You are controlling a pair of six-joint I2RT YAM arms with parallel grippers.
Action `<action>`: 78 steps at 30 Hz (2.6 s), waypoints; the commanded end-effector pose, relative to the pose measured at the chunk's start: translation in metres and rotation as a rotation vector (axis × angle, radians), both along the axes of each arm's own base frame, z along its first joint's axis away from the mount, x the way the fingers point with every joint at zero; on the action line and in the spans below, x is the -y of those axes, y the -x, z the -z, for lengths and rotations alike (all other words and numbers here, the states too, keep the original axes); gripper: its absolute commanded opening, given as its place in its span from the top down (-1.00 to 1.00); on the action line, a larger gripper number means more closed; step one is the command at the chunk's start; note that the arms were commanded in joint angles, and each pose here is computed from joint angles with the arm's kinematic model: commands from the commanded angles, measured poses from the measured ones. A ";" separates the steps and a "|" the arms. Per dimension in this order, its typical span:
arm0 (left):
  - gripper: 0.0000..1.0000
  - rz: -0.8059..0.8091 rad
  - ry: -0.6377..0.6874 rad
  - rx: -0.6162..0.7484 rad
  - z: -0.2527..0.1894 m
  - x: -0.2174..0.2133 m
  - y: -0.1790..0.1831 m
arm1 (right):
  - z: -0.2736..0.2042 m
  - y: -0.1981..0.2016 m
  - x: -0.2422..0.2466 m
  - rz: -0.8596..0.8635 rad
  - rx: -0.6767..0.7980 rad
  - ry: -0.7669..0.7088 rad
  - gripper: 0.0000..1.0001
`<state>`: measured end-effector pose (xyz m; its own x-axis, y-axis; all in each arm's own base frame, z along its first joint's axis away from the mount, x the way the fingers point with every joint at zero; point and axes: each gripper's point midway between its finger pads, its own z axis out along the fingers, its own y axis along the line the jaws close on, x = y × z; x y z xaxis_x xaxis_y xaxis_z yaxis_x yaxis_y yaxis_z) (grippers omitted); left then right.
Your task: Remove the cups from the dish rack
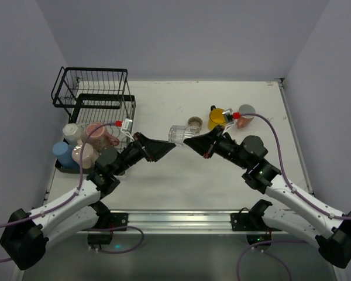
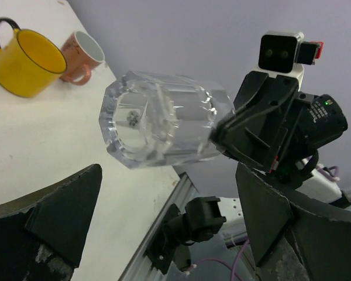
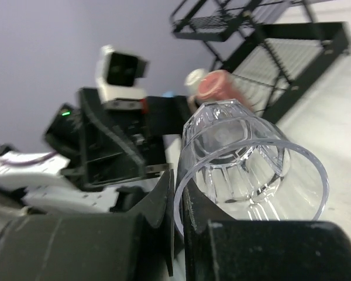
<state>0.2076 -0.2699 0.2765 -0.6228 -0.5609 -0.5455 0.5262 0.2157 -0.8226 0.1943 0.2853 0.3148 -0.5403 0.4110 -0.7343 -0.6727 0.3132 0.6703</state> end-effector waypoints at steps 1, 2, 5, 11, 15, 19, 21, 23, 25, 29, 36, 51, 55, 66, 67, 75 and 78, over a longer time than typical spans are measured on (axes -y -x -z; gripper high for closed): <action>-1.00 -0.107 -0.104 0.137 -0.029 -0.016 -0.006 | 0.010 -0.029 0.026 0.189 0.000 0.172 1.00; -1.00 -0.145 -0.159 0.108 -0.019 -0.024 -0.007 | 0.002 -0.033 0.030 0.214 0.007 0.183 1.00; -1.00 -0.198 -0.284 0.099 -0.008 -0.040 -0.007 | 0.023 -0.047 0.047 0.280 -0.056 0.302 1.00; -1.00 -0.267 -0.444 0.184 -0.015 -0.086 0.020 | 0.101 -0.104 0.129 0.547 -0.333 0.579 1.00; -1.00 -0.391 -0.553 0.227 -0.025 -0.123 0.025 | 0.132 -0.126 0.171 0.655 -0.443 0.726 1.00; -1.00 -0.490 -0.640 0.210 -0.015 -0.151 0.024 | 0.157 -0.140 0.198 0.698 -0.537 0.819 1.00; -1.00 -0.522 -0.664 0.203 -0.008 -0.159 0.023 | 0.168 -0.147 0.212 0.716 -0.573 0.867 1.00; -1.00 -0.534 -0.675 0.195 -0.001 -0.161 0.022 | 0.173 -0.153 0.226 0.749 -0.601 0.899 1.00; -1.00 -0.532 -0.682 0.187 0.007 -0.160 0.020 | 0.186 -0.157 0.234 0.746 -0.636 0.941 1.00; -1.00 -0.539 -0.710 0.166 0.018 -0.160 0.015 | 0.199 -0.167 0.243 0.730 -0.685 0.985 1.00; -1.00 -0.605 -0.766 0.111 0.022 -0.172 0.007 | 0.223 -0.169 0.252 0.690 -0.753 1.077 1.00; -1.00 -0.844 -0.860 -0.087 0.036 -0.208 -0.011 | 0.128 -0.163 0.225 0.756 -0.513 0.803 -0.94; -1.00 -0.960 -0.843 -0.168 0.044 -0.228 -0.008 | 0.105 -0.142 0.197 0.719 -0.371 0.669 -0.98; -1.00 -1.307 -0.851 -0.398 0.069 -0.287 0.014 | 0.089 -0.082 0.119 0.409 -0.173 0.458 -0.98; -1.00 -1.310 -0.874 -0.418 0.076 -0.287 0.015 | 0.092 -0.080 0.117 0.394 -0.174 0.459 -0.98; -1.00 -1.333 -0.904 -0.504 0.095 -0.292 0.023 | 0.080 -0.064 0.104 0.304 -0.120 0.395 -0.98; -1.00 -1.351 -0.947 -0.503 0.093 -0.294 0.010 | 0.078 -0.059 0.102 0.290 -0.104 0.383 -0.98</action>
<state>0.1839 0.0140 0.1685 -0.3128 -0.4033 -0.8599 -0.6130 0.7773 -0.1415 0.2595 0.1732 0.2233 -0.5466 0.2564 -0.7971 -0.3879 0.7661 0.5125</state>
